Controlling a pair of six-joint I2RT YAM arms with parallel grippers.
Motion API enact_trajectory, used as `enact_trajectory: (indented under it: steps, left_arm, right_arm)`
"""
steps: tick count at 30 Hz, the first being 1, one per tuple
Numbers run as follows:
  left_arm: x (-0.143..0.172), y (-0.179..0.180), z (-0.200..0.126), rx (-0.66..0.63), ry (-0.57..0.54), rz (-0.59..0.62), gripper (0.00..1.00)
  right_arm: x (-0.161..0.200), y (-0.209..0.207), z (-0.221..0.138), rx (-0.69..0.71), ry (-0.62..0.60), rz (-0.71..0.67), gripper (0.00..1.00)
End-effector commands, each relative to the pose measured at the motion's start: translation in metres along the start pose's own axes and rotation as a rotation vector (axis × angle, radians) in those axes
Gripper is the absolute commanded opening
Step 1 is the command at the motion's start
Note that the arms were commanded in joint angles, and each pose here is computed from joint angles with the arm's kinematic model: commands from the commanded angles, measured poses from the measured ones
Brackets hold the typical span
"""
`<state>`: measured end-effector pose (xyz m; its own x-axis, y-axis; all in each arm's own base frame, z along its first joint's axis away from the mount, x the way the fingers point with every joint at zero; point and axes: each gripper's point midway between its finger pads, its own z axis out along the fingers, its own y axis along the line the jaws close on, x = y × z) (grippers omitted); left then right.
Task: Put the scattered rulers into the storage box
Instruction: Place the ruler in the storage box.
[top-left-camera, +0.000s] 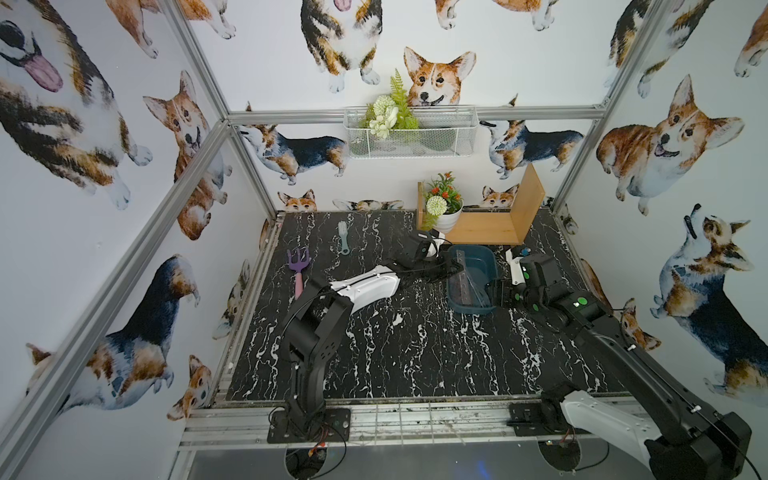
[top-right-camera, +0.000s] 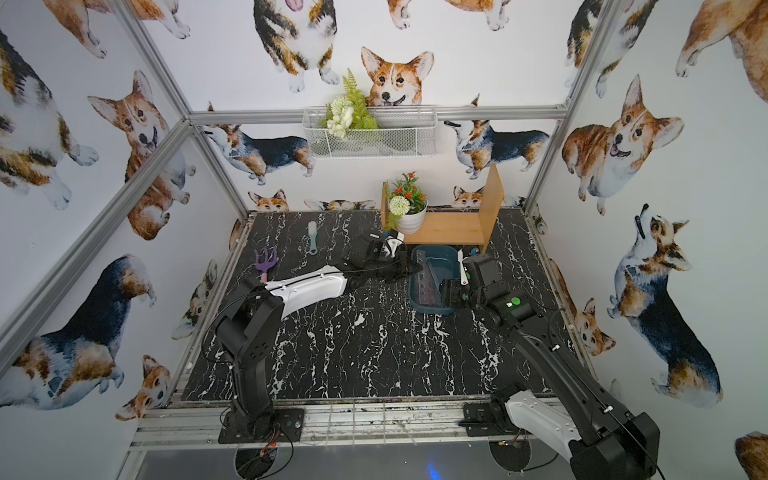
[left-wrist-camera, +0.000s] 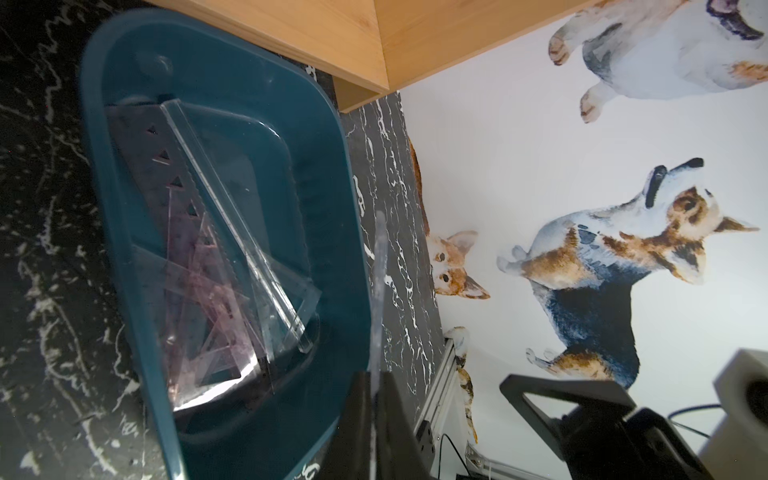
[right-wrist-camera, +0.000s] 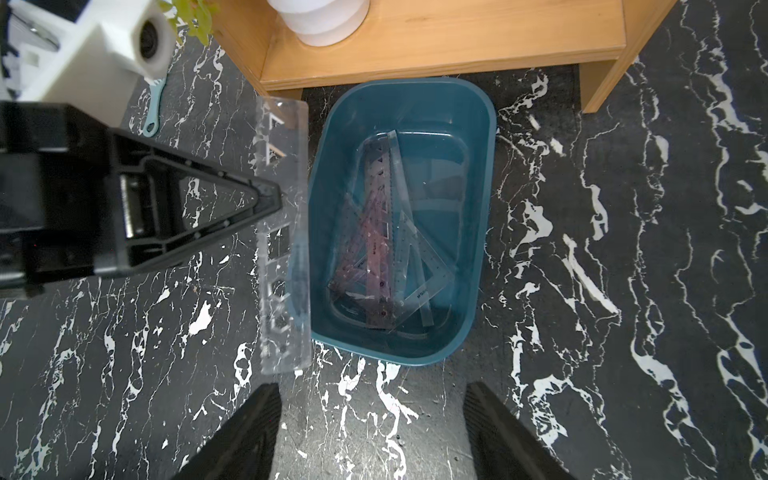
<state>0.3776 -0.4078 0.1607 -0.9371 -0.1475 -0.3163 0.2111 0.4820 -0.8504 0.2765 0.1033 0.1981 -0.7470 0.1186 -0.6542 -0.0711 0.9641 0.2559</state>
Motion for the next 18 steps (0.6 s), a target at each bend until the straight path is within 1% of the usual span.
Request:
enact_trajectory:
  steps: [1, 10, 18]
  left_arm:
    - [-0.01, -0.001, 0.01, -0.002, -0.024, 0.007, 0.0]
    - [-0.022, 0.015, 0.034, -0.059, -0.032, 0.014, 0.0]
    - [-0.024, 0.039, 0.052, -0.118, -0.027, 0.003, 0.0]
  right_arm:
    - [0.004, 0.0, 0.0, -0.008, 0.013, 0.004, 0.75]
    - [0.007, 0.002, 0.001, -0.026, 0.017, 0.009, 0.75]
    - [0.009, 0.002, 0.003, -0.027, 0.025, 0.012, 0.75]
